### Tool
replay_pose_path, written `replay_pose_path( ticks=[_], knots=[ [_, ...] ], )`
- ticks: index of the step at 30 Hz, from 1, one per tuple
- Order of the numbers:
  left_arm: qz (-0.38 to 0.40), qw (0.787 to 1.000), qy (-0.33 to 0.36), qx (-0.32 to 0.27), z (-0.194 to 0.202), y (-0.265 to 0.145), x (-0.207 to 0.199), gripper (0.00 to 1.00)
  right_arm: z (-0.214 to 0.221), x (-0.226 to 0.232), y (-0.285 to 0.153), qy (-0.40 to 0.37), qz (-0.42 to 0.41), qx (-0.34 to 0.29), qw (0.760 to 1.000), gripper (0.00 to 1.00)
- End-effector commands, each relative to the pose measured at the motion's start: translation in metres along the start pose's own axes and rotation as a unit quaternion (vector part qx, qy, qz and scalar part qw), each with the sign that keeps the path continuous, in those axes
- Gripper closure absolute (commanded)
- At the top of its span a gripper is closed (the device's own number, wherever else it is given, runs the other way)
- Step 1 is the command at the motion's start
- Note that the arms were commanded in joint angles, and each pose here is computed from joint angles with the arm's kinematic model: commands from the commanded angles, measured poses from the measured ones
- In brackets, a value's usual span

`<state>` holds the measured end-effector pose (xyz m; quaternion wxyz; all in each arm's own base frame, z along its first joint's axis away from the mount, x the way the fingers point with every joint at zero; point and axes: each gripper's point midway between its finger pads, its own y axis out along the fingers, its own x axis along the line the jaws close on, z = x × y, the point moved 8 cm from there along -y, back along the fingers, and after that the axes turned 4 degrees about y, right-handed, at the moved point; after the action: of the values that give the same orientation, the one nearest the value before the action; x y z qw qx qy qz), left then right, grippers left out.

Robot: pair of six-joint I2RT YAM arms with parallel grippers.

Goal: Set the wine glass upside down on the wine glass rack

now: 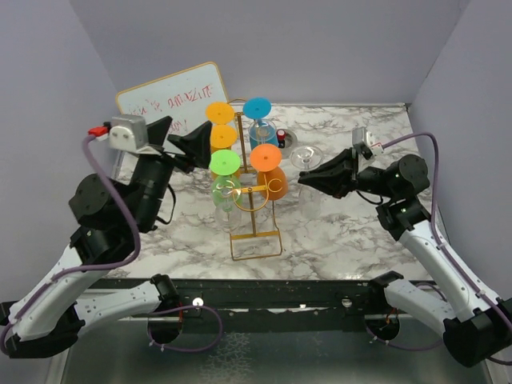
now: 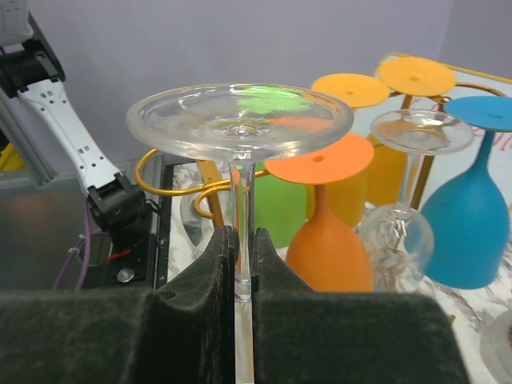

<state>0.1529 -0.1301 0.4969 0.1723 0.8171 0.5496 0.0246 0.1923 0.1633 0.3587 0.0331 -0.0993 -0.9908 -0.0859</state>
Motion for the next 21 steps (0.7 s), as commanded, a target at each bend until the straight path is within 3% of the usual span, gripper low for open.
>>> replay_pose_path(
  ticks=[1, 10, 21],
  knots=[
    [-0.099, 0.995, 0.023, 0.012, 0.0, -0.023, 0.033, 0.11, -0.001, 0.009, 0.009, -0.042, -0.027, -0.014, 0.999, 0.99],
    [-0.148, 0.989, 0.021, 0.019, 0.017, -0.05, 0.057, 0.11, 0.027, 0.005, 0.017, -0.032, -0.032, 0.018, 0.999, 0.99],
    [-0.158, 0.987, 0.024, 0.024, 0.021, -0.053, 0.06, 0.11, 0.046, 0.006, 0.029, -0.036, -0.053, 0.039, 0.997, 0.99]
  ],
)
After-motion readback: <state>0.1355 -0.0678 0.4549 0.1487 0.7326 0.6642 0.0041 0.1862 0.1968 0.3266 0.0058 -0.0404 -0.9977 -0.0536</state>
